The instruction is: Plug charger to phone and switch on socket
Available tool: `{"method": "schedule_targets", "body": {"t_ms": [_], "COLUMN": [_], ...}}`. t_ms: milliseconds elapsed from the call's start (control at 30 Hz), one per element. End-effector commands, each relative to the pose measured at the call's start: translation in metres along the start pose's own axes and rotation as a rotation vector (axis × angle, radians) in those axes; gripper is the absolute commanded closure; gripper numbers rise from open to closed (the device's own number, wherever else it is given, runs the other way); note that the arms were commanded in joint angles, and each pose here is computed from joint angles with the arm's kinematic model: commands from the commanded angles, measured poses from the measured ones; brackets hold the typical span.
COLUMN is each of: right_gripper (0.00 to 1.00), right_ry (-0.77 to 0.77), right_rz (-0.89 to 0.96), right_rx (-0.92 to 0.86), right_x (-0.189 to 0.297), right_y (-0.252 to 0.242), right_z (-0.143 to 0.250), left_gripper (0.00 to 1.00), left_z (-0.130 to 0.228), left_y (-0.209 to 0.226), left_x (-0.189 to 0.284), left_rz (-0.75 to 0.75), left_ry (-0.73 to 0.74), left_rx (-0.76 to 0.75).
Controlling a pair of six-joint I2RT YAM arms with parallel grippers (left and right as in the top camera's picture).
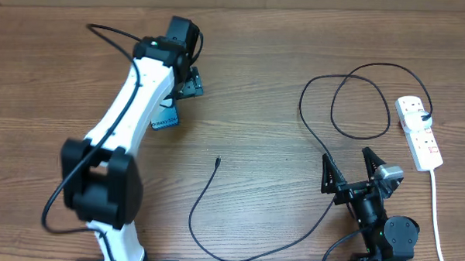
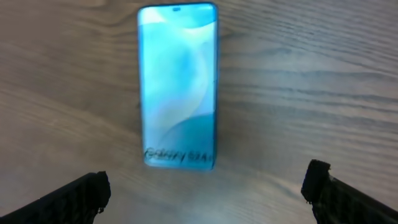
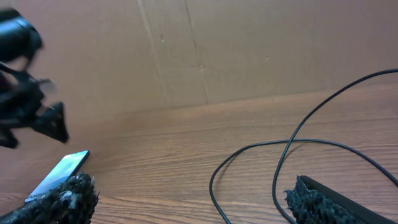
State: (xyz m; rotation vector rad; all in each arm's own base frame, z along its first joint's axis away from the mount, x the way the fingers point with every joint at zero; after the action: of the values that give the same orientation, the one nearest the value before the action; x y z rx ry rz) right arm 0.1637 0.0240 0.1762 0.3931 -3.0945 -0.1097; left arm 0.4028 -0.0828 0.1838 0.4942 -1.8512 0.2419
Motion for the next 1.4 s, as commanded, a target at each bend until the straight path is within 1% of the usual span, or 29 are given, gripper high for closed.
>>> {"method": "schedule_targets", "body": {"t_ms": [0,67,233,433,567,667,933,1133,1200,1267,1367], "right_gripper": [0.00,0.00,0.00,0.00,0.00,0.00,0.00,0.00,0.00,0.00,0.00], "right_ry": [-0.006,-0.006,-0.006,-0.006,-0.006,-0.006,-0.006,-0.006,-0.006,-0.006,-0.006], "right_rz": [0.016,0.016,0.016,0.016,0.016,0.016,0.016,0.016,0.016,0.016,0.016], "right_rx": [0.006,0.006,0.006,0.006,0.006,0.006,0.006,0.006,0.006,0.006,0.006], "right_x": [0.000,0.000,0.000,0.000,0.000,0.000,0.000,0.000,0.000,0.000,0.000], "right_y": [-0.002,-0.002,-0.002,-0.002,-0.002,-0.002,-0.002,-0.002,-0.002,-0.002,-0.002], "right_z": [0.002,0.002,0.002,0.002,0.002,0.002,0.002,0.002,0.002,0.002,0.002], "left_gripper": [0.00,0.00,0.00,0.00,0.00,0.00,0.00,0.00,0.00,0.07,0.14], "left_z": [0.003,0.000,-0.012,-0.022,-0.023,-0.023,-0.004,0.020,0.023,0.025,0.029], "left_y": [-0.003,0.005,0.030,0.052,0.048,0.038,0.034,0.042,0.043,0.042,0.040], "left_x": [-0.042,-0.066,-0.087,-0.102,-0.107,-0.105,-0.116,-0.136,-0.137,-0.137,-0.135], "left_rz": [0.009,0.033,0.083,0.083,0.101,0.151,0.126,0.102,0.097,0.107,0.130], "left_ry": [0.096,0.170,0.254,0.267,0.256,0.249,0.286,0.326,0.339,0.349,0.385], "left_rx": [-0.097,-0.058,0.014,0.011,0.003,-0.004,0.039,0.033,0.032,0.032,0.033]}}
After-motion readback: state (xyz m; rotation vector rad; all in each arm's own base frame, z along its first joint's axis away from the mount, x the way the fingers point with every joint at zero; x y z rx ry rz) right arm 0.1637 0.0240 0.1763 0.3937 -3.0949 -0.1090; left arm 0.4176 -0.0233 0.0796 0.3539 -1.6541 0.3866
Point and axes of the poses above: each gripper's point midway between its finger pads, its own x axis back along the fingers, its own y axis along the line the jaws close on, z = x × y, the point moved 8 cm from there along x, back along the fingers, and after that the axes turned 9 degrees about x, right-handed, at the moved point
